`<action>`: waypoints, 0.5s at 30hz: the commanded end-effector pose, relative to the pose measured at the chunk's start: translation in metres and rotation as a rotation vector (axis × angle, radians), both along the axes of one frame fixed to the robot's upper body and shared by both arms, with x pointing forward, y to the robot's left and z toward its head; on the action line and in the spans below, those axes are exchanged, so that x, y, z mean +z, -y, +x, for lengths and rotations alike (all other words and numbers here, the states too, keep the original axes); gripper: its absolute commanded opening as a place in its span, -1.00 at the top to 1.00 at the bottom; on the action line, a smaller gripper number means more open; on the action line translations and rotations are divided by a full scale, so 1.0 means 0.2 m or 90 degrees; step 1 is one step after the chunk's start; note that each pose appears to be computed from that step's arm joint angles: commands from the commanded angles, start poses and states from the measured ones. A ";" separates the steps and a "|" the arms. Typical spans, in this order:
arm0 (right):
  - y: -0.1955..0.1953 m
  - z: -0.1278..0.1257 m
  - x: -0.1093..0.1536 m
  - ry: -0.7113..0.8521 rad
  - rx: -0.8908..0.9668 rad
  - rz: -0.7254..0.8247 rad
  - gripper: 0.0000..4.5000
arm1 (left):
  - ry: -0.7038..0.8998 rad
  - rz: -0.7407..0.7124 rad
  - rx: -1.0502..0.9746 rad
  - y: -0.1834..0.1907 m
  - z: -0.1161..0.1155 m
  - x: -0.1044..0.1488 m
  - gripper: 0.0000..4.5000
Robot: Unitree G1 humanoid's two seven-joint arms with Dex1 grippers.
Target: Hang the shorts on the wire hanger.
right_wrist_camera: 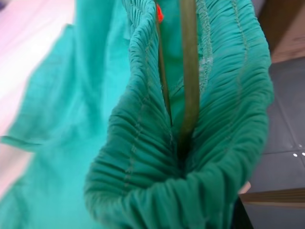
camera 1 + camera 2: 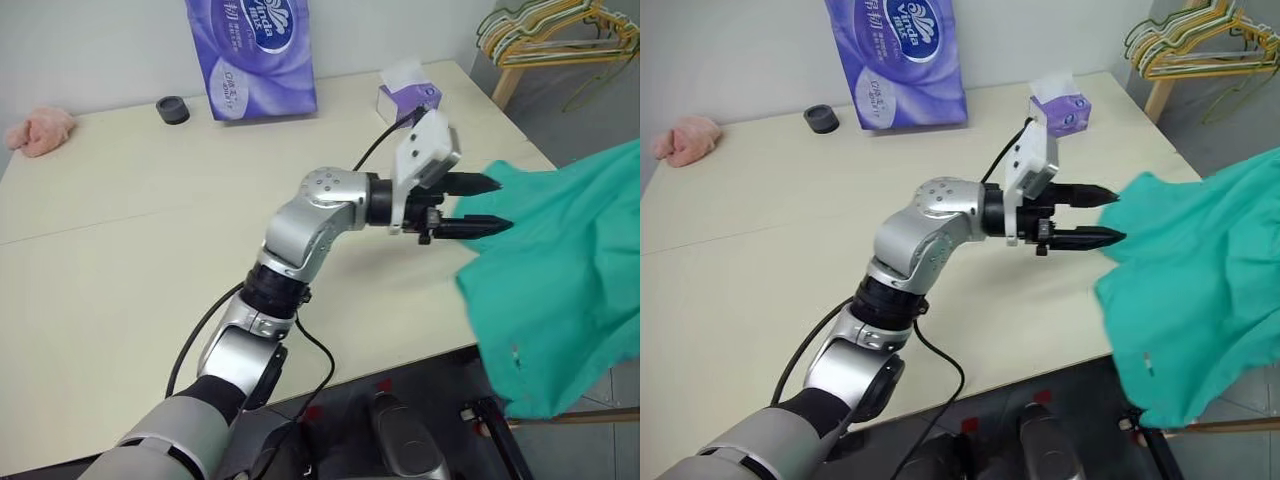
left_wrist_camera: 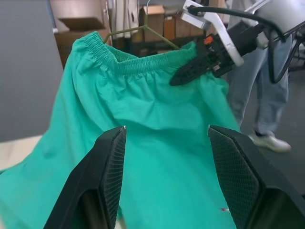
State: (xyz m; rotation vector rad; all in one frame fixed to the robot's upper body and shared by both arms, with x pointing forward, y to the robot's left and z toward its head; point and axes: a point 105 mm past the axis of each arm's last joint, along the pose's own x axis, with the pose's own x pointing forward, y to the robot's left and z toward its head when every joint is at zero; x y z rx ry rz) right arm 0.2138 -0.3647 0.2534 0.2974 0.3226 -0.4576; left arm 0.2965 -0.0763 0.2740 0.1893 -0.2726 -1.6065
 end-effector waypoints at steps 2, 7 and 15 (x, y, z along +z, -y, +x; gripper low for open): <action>0.12 0.01 0.14 0.045 -0.074 0.021 1.00 | 0.041 -0.030 -0.012 0.04 -0.03 0.09 -0.28; 0.25 0.04 0.18 0.050 -0.117 0.033 1.00 | 0.049 -0.046 -0.012 0.08 -0.04 0.13 -0.28; 0.49 0.07 0.14 0.030 -0.179 0.042 1.00 | 0.059 -0.073 -0.035 0.14 -0.07 0.19 -0.28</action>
